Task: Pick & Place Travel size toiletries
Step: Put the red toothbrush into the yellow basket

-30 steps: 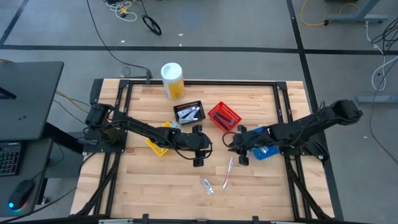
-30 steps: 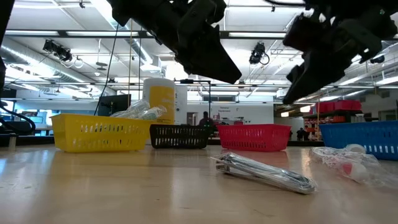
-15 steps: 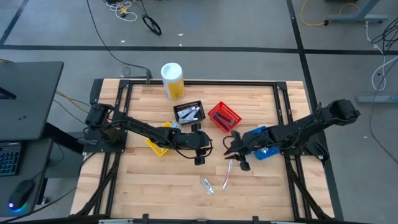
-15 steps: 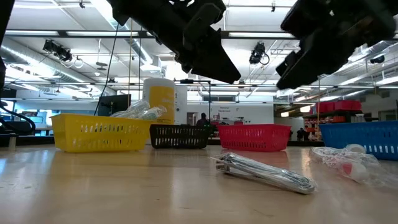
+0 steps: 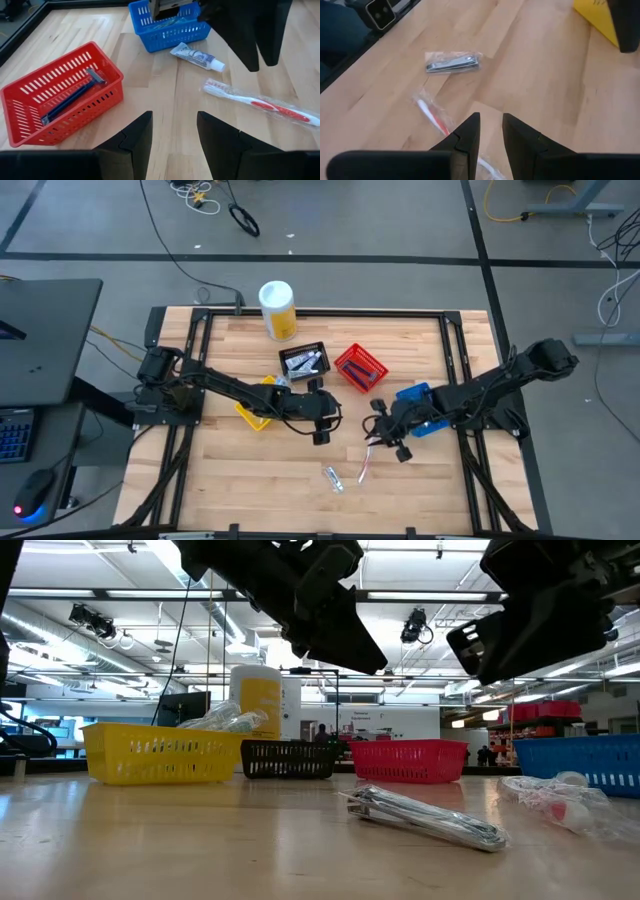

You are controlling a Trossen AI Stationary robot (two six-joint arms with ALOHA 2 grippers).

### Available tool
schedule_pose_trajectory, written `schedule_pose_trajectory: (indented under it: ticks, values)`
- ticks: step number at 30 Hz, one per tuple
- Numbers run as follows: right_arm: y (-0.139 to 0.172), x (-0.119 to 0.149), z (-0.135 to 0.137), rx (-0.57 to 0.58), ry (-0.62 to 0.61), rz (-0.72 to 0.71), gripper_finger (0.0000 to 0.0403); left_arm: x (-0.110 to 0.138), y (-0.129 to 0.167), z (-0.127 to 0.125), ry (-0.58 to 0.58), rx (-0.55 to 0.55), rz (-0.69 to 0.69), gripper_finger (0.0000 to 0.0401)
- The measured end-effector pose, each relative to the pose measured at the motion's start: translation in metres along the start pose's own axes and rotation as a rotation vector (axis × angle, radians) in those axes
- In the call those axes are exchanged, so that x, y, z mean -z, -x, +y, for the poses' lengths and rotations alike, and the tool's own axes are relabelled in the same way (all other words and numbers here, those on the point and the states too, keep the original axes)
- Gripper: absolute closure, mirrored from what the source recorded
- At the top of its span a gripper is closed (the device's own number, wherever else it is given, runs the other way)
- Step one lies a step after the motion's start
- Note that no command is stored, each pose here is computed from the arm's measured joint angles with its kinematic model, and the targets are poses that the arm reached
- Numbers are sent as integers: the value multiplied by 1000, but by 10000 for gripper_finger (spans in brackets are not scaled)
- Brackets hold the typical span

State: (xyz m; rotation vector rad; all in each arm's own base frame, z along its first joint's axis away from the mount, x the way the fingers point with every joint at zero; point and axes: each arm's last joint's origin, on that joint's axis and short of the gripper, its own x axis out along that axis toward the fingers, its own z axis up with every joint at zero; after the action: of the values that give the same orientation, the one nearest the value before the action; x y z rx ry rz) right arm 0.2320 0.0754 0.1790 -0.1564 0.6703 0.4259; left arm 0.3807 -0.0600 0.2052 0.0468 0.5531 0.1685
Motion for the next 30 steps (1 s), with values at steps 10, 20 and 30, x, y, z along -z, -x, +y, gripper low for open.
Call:
schedule_pose_trajectory:
  ticks: [10, 20, 30]
  values:
    - [-20, 12, 3, -74, 2, 75, 311, 0, 0, 0, 35, 1, -1, 237]
    - [-46, 20, 4, -131, -10, 73, 308, 0, 0, 0, 79, 4, -1, 237]
    - [-56, 28, 13, -153, 59, 111, 260, 0, 0, 0, 79, 4, 0, 237]
